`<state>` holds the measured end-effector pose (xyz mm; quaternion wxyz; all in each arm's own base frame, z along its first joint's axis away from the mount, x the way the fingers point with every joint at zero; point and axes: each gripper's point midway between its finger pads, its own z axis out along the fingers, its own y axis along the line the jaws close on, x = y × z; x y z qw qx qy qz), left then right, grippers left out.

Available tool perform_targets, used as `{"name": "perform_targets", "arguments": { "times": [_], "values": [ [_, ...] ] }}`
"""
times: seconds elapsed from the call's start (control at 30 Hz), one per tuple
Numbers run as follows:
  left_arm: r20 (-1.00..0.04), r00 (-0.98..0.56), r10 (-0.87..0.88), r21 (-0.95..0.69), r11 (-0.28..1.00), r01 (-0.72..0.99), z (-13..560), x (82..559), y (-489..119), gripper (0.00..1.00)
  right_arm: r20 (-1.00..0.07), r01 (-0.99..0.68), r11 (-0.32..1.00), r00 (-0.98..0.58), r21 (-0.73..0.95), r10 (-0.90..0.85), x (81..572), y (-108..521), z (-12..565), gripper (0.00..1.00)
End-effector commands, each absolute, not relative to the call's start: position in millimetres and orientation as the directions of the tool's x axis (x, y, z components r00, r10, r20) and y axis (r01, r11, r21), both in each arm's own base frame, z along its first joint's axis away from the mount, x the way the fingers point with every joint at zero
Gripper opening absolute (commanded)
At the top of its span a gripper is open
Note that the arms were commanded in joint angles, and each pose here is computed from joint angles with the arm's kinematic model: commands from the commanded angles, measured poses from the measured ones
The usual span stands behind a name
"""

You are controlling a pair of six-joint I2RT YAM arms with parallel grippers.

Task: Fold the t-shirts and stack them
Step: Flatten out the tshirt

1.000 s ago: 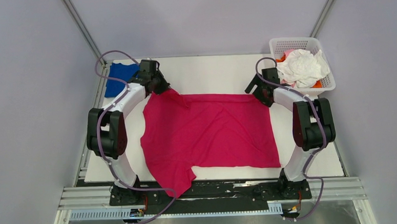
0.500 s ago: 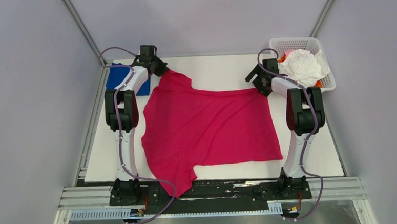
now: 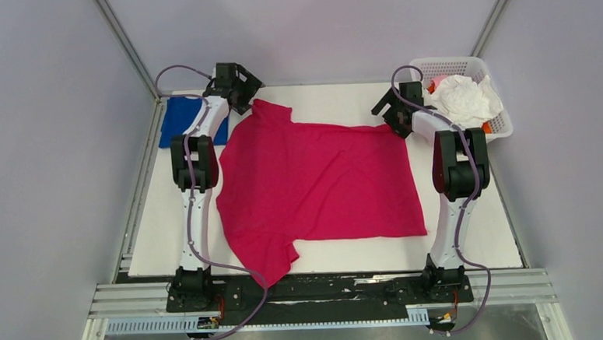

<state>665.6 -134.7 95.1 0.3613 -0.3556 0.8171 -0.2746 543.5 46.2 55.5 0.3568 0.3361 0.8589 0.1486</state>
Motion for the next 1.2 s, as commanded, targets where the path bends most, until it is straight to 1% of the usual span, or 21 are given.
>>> {"name": "perform_targets", "arguments": {
  "times": [0.0, 0.2, 0.23, 0.27, 0.3, 0.33, 0.37, 0.4, 0.43, 0.47, 0.63, 0.87, 1.0, 1.17],
  "values": [
    [-0.525, -0.45, -0.723, -0.708, 0.664, -0.241, 183.5, 657.1, -131.8, 1.0, -0.595, 0.403, 0.755, -0.465, 0.517, 0.656, 575.4, 37.9, 87.5, 0.99],
    [-0.557, -0.502, -0.662, -0.661, 0.719, -0.214, 194.5, 615.1, -131.4, 1.0, -0.567, 0.389, 0.737, -0.472, 0.553, 0.675, 589.6, 40.9, 82.7, 1.0],
    [-0.569, -0.491, -0.66, -0.665, 0.72, -0.197, 210.1, 607.4, -131.7, 1.0, -0.566, 0.395, 0.729, -0.461, 0.559, 0.684, 594.7, 39.1, 82.0, 1.0],
    [-0.568, -0.501, -0.653, -0.65, 0.729, -0.213, 196.6, 599.4, -129.9, 1.0, -0.562, 0.405, 0.72, -0.45, 0.563, 0.694, 599.8, 37.8, 79.6, 1.0],
    [-0.585, -0.489, -0.647, -0.651, 0.734, -0.193, 211.0, 592.1, -130.5, 1.0, -0.559, 0.413, 0.711, -0.438, 0.57, 0.703, 604.8, 36.7, 79.2, 1.0],
    [-0.582, -0.498, -0.643, -0.638, 0.741, -0.211, 198.4, 584.5, -128.6, 1.0, -0.559, 0.417, 0.701, -0.423, 0.579, 0.713, 610.6, 36.2, 81.4, 1.0],
    [-0.605, -0.482, -0.634, -0.637, 0.748, -0.185, 212.9, 579.0, -129.5, 1.0, -0.564, 0.43, 0.693, -0.402, 0.579, 0.721, 614.6, 32.8, 82.5, 1.0],
    [-0.605, -0.489, -0.628, -0.62, 0.757, -0.206, 202.8, 572.2, -126.5, 1.0, -0.578, 0.447, 0.687, -0.375, 0.573, 0.725, 618.3, 26.7, 84.4, 1.0],
    [-0.619, -0.483, -0.619, -0.614, 0.765, -0.193, 211.8, 566.5, -126.9, 1.0, -0.59, 0.447, 0.69, -0.362, 0.569, 0.722, 622.1, 24.0, 87.8, 1.0],
    [-0.621, -0.489, -0.612, -0.602, 0.772, -0.202, 206.2, 561.4, -126.2, 1.0, -0.602, 0.441, 0.697, -0.357, 0.565, 0.714, 624.9, 23.2, 91.1, 1.0],
    [-0.646, -0.504, -0.572, -0.568, 0.803, -0.183, 211.4, 546.3, -124.0, 1.0, -0.666, 0.378, 0.754, -0.357, 0.538, 0.655, 633.0, 21.5, 115.5, 1.0],
    [-0.637, -0.556, -0.534, -0.538, 0.824, -0.175, 203.5, 529.2, -128.4, 1.0, -0.762, 0.241, 0.845, -0.365, 0.477, 0.535, 630.8, 25.2, 158.6, 1.0],
    [-0.641, -0.581, -0.501, -0.511, 0.844, -0.163, 199.5, 513.3, -131.3, 1.0, -0.783, 0.151, 0.877, -0.4, 0.456, 0.476, 621.1, 36.7, 168.6, 1.0],
    [-0.628, -0.609, -0.484, -0.476, 0.858, -0.191, 183.6, 494.3, -124.7, 1.0, -0.768, 0.123, 0.882, -0.447, 0.455, 0.459, 607.7, 44.0, 156.4, 1.0]
  ]
}}
